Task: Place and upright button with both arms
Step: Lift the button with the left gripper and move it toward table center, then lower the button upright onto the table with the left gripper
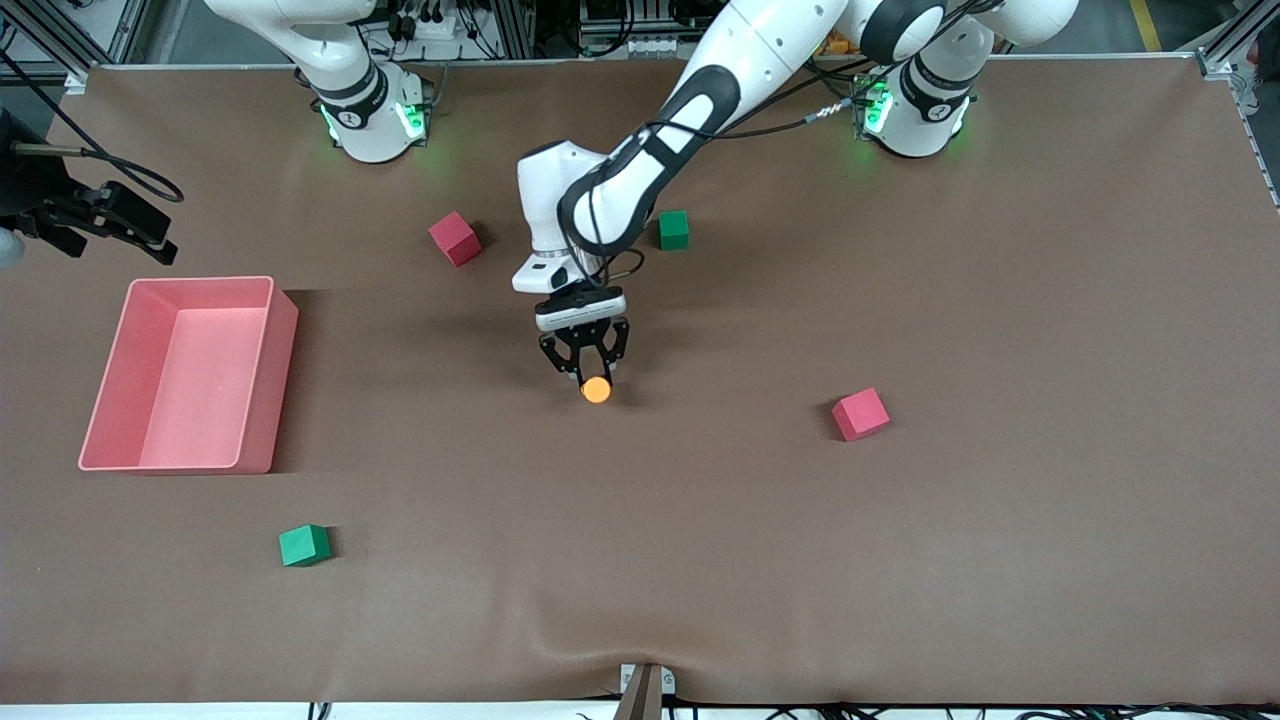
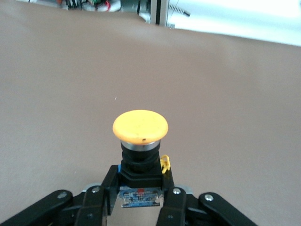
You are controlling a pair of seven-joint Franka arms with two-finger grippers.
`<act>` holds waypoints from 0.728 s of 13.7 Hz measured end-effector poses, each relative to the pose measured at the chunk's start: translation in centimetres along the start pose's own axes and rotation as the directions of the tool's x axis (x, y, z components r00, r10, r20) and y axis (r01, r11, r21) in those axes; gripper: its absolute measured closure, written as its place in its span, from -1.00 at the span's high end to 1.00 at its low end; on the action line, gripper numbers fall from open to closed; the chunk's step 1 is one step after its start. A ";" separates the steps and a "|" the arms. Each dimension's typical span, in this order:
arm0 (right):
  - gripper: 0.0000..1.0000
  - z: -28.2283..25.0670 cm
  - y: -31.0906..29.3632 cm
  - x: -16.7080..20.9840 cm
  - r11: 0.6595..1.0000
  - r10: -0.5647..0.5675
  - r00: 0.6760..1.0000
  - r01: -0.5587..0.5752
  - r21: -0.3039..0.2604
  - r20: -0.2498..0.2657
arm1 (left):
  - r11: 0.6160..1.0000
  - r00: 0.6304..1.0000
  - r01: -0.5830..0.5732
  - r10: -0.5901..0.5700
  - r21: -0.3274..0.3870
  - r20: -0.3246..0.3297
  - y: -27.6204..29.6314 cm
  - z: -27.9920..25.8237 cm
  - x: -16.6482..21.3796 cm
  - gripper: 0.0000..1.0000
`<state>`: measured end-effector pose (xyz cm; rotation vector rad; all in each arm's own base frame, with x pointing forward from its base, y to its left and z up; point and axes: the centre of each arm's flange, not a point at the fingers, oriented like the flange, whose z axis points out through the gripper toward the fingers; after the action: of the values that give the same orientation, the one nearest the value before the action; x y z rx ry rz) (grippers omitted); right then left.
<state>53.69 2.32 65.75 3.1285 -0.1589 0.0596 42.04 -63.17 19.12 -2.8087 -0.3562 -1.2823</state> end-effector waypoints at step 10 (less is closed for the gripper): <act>1.00 0.0 0.0 0.0 1.000 0.000 1.000 0.000 0.000 0.000 | 0.994 0.979 -0.079 0.062 -0.080 -0.194 -1.8 3.2 -6.6 -0.19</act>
<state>53.69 2.32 65.77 3.1286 -0.1590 0.0604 39.85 -62.34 11.98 -2.7072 -0.1949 -1.5715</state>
